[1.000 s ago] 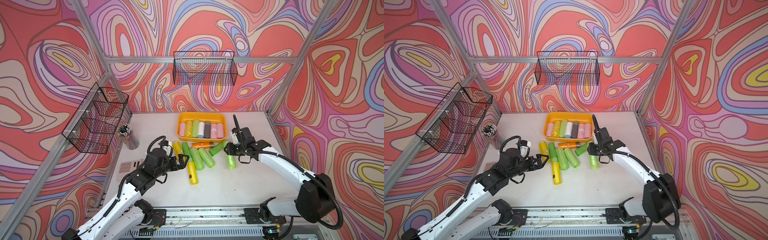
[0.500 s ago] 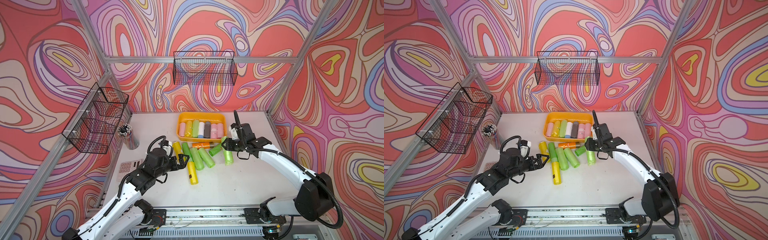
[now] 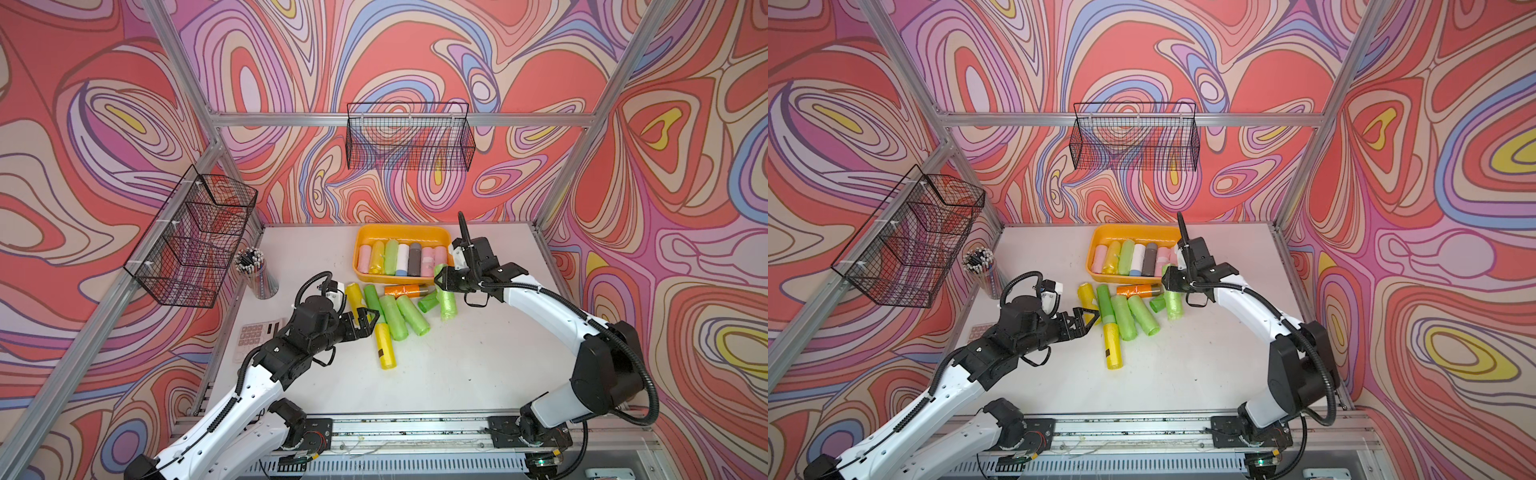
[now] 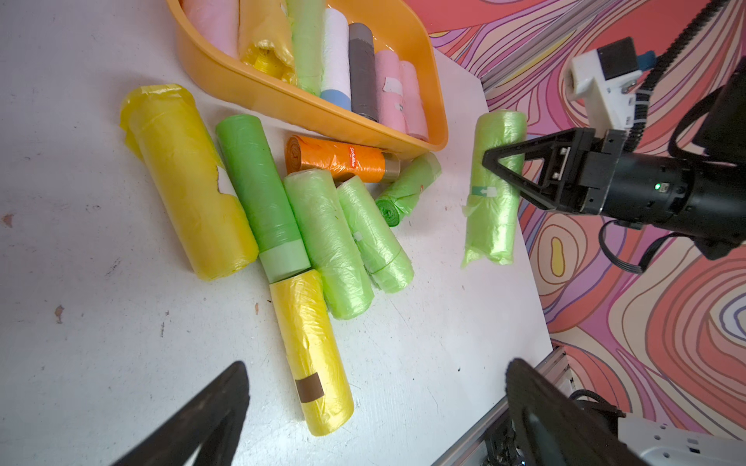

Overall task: Put the roll of trash bags into the storage box
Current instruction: Place the roll of trash bags in the storage box.

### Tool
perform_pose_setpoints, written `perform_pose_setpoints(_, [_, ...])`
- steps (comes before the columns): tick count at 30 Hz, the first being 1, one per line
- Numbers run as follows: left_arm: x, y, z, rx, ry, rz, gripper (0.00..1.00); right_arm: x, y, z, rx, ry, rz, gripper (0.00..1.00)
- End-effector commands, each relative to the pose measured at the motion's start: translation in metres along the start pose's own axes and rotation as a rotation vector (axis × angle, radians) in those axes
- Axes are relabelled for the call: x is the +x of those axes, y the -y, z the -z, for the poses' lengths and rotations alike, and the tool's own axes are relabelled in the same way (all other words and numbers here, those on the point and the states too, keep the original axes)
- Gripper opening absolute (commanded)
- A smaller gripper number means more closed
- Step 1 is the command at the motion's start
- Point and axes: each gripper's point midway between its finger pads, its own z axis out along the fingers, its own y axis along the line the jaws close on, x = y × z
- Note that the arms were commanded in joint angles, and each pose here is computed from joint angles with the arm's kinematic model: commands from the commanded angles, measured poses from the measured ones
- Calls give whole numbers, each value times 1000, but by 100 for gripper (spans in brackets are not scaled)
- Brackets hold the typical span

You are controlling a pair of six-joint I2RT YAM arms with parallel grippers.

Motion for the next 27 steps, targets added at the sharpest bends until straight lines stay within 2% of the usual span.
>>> perform_pose_setpoints(1, [-4,6,2,28,19,5,100,-24,-13,0,-45,56,11,9])
perform_pose_setpoints(20, [-1,7,-1,33,3,19,100,-58,-21,-54,-67,41,7,9])
perform_pose_setpoints(27, [-1,7,-1,31,0,23,100,-87,-22,-69,-41,70,18,9])
